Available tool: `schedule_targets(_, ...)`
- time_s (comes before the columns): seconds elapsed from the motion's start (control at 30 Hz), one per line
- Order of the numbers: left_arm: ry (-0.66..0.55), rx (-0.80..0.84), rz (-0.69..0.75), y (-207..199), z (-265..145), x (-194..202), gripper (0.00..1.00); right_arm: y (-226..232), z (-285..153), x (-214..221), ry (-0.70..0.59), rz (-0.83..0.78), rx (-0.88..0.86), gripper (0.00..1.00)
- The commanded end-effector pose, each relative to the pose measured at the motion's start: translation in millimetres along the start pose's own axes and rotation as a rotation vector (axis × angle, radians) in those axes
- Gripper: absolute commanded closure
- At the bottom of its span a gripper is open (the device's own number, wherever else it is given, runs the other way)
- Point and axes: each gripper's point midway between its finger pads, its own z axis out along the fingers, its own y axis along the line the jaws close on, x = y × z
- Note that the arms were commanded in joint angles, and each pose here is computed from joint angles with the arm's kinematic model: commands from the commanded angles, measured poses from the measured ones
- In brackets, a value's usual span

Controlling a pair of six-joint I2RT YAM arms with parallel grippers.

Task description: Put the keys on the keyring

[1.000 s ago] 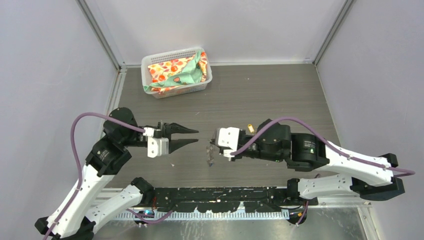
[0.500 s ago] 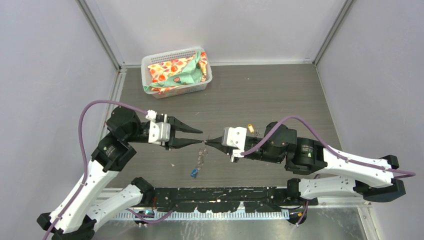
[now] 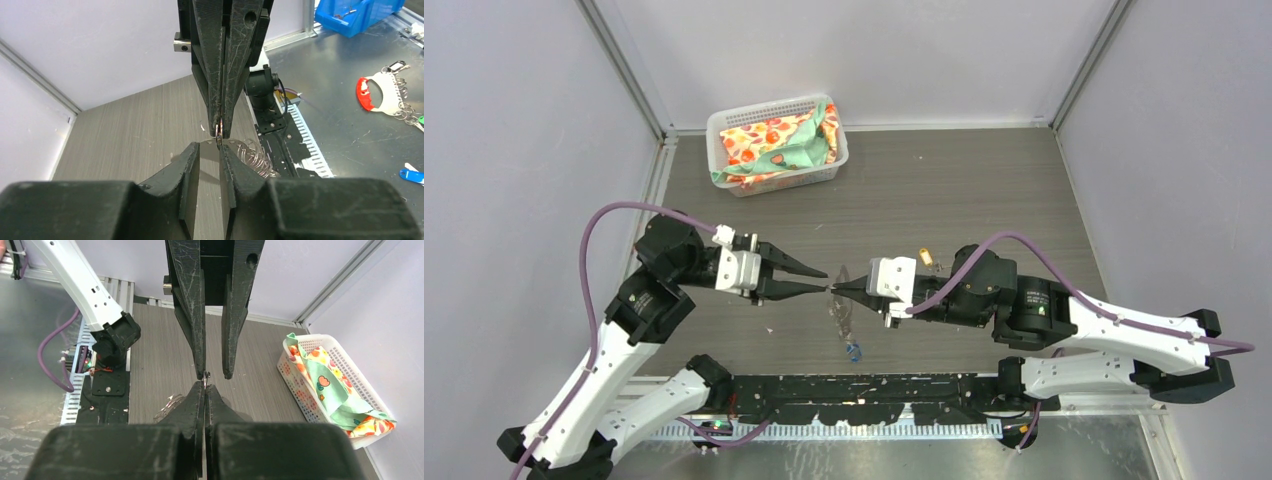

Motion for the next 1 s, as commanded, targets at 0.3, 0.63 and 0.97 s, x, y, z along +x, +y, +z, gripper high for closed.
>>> schedule_targets(0.3, 0.001, 0.111, 0.012, -23, -2, 1, 0.73, -4, 6, -33, -0.104, 0.006, -0.004, 0.99)
schedule_targets(0.63, 0.021, 0.021, 0.053, -6, -3, 4, 0.9, -2, 6, -35, -0.112, 0.015, -0.013, 0.99)
schedule_targets(0.97, 0.013, -0.061, 0.192, 12, -4, 2, 1.0, 6, 4, -39, -0.094, 0.046, -0.073, 0.71)
